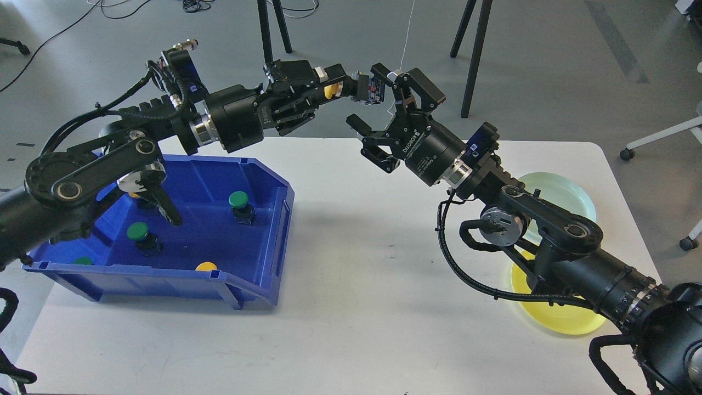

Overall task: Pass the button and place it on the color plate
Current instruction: 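Bring the right gripper to the left gripper and grasp the button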

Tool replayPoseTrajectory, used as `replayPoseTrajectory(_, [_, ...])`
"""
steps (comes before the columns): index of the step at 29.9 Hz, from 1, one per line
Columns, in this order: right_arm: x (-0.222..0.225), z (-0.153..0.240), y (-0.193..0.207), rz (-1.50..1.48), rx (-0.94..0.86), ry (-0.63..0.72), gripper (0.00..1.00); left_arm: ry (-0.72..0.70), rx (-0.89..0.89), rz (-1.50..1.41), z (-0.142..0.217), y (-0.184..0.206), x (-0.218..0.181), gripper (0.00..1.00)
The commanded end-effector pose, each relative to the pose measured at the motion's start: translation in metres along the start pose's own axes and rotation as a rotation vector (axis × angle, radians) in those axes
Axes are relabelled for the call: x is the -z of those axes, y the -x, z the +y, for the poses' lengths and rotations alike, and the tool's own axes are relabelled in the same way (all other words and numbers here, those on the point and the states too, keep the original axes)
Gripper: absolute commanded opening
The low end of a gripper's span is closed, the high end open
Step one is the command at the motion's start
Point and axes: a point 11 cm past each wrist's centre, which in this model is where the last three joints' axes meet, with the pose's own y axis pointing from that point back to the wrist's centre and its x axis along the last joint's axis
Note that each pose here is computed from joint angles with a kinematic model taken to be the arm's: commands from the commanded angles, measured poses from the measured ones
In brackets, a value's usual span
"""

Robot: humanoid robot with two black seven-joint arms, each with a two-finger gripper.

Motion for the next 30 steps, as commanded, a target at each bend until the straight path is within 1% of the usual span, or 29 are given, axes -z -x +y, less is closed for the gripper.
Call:
replayPoseTrajectory(1, [0.003,-0.004,0.0,-0.002,-0.011,-0.014,0.98,0.001,0.0,-0.001,0.0,0.0,-0.001,0.1])
replayPoseTrajectory(8, [0.004,-0.005,0.002,-0.004,-0.009,-0.019,0.92,-0.004,-0.011,-0.001,0.002,-0.004,0.0,0.1])
replayPoseTrajectory(14, [0.003,-0.004,0.003,-0.008,-0.007,-0.019,0.82,0.0,-0.03,0.011,0.004,-0.008,0.001,0.1])
replayPoseTrajectory(18, [0.005,-0.004,0.003,-0.008,-0.007,-0.031,0.69,-0.004,-0.039,0.013,0.005,-0.01,0.002,0.1])
replayPoseTrajectory(21, [0.005,-0.004,0.003,-0.007,-0.005,-0.03,0.61,-0.003,-0.038,0.013,0.005,-0.01,0.002,0.1])
replayPoseTrajectory(23, [0.004,-0.005,0.004,-0.009,-0.002,-0.029,0.52,-0.004,-0.037,0.012,0.005,-0.01,0.002,0.09])
replayPoseTrajectory(26, [0.002,-0.006,0.005,-0.01,0.0,-0.027,0.37,-0.005,-0.037,0.012,0.005,-0.01,0.003,0.1])
replayPoseTrajectory(28, [0.002,-0.006,0.005,-0.009,0.0,-0.026,0.24,-0.006,-0.036,0.011,0.005,-0.01,0.003,0.1])
replayPoseTrajectory(29, [0.001,-0.007,0.006,-0.012,0.001,-0.026,0.2,-0.006,-0.036,0.011,0.005,-0.01,0.003,0.1])
replayPoseTrajectory(30, [0.001,-0.007,0.005,-0.01,-0.004,-0.026,0.18,-0.006,-0.036,0.011,0.005,-0.01,0.003,0.1])
